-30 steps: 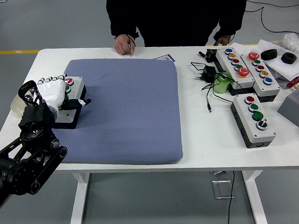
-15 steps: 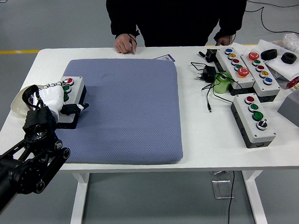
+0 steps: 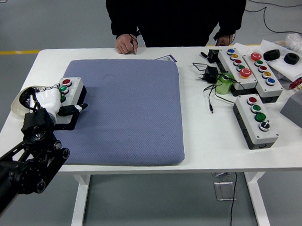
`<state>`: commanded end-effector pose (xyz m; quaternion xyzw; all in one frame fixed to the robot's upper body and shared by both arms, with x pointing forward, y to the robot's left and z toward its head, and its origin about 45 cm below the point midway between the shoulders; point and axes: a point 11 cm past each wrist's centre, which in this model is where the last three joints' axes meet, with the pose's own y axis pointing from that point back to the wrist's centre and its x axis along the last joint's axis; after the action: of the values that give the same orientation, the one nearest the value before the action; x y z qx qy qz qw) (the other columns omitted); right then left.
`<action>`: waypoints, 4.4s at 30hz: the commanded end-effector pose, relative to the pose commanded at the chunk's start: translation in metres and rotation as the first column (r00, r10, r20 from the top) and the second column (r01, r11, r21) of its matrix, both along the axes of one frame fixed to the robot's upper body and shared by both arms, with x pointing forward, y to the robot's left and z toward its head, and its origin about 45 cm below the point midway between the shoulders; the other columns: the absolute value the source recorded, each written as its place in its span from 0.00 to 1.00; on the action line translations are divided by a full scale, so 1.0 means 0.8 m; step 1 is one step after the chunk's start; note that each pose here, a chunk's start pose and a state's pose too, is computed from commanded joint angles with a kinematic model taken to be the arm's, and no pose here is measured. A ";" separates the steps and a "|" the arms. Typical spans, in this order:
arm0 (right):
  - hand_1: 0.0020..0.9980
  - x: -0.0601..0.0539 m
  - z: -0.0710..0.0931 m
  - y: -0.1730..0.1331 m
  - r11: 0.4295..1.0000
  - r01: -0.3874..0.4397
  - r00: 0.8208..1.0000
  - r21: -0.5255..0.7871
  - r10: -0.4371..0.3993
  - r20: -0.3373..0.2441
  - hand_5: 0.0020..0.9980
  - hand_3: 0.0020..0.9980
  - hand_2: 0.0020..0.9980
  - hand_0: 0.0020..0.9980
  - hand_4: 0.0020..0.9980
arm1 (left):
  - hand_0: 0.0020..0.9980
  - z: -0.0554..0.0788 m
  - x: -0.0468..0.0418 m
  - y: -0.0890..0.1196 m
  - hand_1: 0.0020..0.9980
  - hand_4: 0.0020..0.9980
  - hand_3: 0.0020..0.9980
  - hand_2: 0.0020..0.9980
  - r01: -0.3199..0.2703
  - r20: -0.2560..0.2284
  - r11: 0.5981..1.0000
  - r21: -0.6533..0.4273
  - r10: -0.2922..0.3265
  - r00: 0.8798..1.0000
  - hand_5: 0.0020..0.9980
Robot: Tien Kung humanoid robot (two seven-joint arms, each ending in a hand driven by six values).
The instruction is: Pick up the button,place it on the desk,press the button,press the button
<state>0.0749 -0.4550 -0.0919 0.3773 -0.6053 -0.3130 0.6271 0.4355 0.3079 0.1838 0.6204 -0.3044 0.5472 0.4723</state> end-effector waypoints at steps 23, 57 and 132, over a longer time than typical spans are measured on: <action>0.70 0.002 0.001 0.000 1.000 -0.002 1.000 -0.001 0.002 0.003 0.13 0.58 0.71 0.75 0.18 | 0.61 -0.007 0.003 -0.005 0.80 0.87 1.00 0.89 0.012 -0.025 1.000 0.025 -0.011 1.000 0.49; 0.70 0.003 0.001 -0.002 1.000 0.002 1.000 -0.003 -0.002 0.006 0.13 0.58 0.71 0.75 0.18 | 0.22 0.009 0.014 -0.044 0.20 0.40 0.34 0.25 0.318 0.085 0.948 0.008 -0.318 0.944 0.00; 0.70 0.005 0.001 0.001 1.000 -0.007 1.000 0.000 0.007 0.005 0.13 0.58 0.71 0.75 0.18 | 0.61 0.082 -0.036 -0.124 0.73 0.71 0.97 0.90 0.870 0.384 0.493 0.013 -0.806 0.451 0.09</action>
<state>0.0793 -0.4543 -0.0914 0.3803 -0.6056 -0.3099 0.6266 0.4070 0.2090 0.2495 0.2362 -0.5951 0.3650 0.6759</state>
